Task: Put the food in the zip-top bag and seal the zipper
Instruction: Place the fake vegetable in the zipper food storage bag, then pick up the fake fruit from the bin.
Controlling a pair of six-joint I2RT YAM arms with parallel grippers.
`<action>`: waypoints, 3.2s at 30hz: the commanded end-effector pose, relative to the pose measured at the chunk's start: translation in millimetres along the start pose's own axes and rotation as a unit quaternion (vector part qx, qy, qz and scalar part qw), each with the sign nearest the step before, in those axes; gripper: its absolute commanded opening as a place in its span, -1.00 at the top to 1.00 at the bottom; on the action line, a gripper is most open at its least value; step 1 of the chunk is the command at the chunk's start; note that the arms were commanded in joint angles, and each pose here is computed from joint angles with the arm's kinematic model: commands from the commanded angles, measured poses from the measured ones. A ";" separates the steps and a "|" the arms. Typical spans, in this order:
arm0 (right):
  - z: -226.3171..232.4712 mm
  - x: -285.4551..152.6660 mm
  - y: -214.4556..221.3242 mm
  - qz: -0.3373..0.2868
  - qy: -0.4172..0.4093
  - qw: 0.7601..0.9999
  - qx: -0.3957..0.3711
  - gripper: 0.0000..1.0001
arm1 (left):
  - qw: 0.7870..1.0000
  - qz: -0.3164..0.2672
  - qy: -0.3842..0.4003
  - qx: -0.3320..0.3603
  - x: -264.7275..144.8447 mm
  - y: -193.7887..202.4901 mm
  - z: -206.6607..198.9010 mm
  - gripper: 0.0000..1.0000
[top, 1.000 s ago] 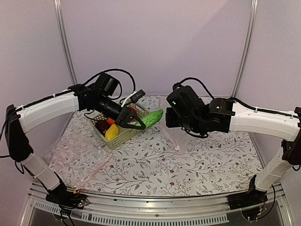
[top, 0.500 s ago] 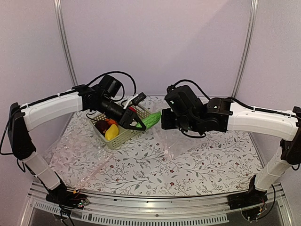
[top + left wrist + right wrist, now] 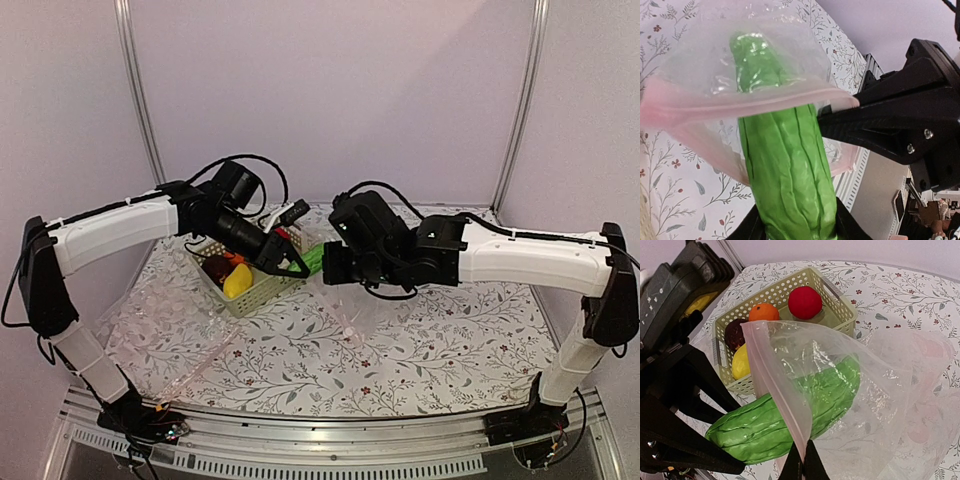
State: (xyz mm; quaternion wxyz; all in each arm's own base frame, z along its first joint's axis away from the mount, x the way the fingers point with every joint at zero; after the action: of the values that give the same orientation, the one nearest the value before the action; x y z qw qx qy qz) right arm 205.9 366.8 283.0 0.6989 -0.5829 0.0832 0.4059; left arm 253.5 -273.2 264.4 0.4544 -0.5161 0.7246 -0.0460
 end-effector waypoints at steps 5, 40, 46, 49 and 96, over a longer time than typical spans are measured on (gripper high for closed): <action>15.4 1.8 -6.0 -0.004 -0.038 0.999 0.019 1.00 | 1.000 -0.006 -0.001 0.003 2.3 -6.9 -1.8 0.10; 3.6 -7.0 -5.6 -0.018 -0.014 1.000 0.015 1.00 | 0.945 -0.274 -0.085 0.156 -108.8 1.0 -42.6 -0.67; 3.8 -8.8 -5.9 -0.017 -0.016 1.000 0.013 1.00 | 0.909 -0.306 -0.280 0.044 -145.8 0.2 6.7 -0.98; 3.2 -8.4 -5.0 -0.016 -0.015 1.000 0.013 1.00 | 0.904 -0.289 -0.312 -0.038 -151.3 -2.7 39.3 -0.95; 2.5 -11.8 -7.5 -0.025 -0.019 0.999 0.015 1.00 | 0.881 -0.005 -0.351 -0.318 -69.7 34.5 220.9 -0.51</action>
State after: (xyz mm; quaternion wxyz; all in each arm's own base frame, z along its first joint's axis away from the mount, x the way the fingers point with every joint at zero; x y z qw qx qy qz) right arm 205.1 367.2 292.3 0.7167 -0.5660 0.0665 0.4019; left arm 388.9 -102.4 163.0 0.5059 -0.6183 0.4650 0.3816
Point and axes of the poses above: each gripper's point midway between its finger pads, its own x axis out along the fingers, its own z axis along the line the jaws close on, y = z × x, the point moved 9 cm from there along -x, back along the fingers, and after that the axes turned 1 degree about x, right-handed, at the moved point
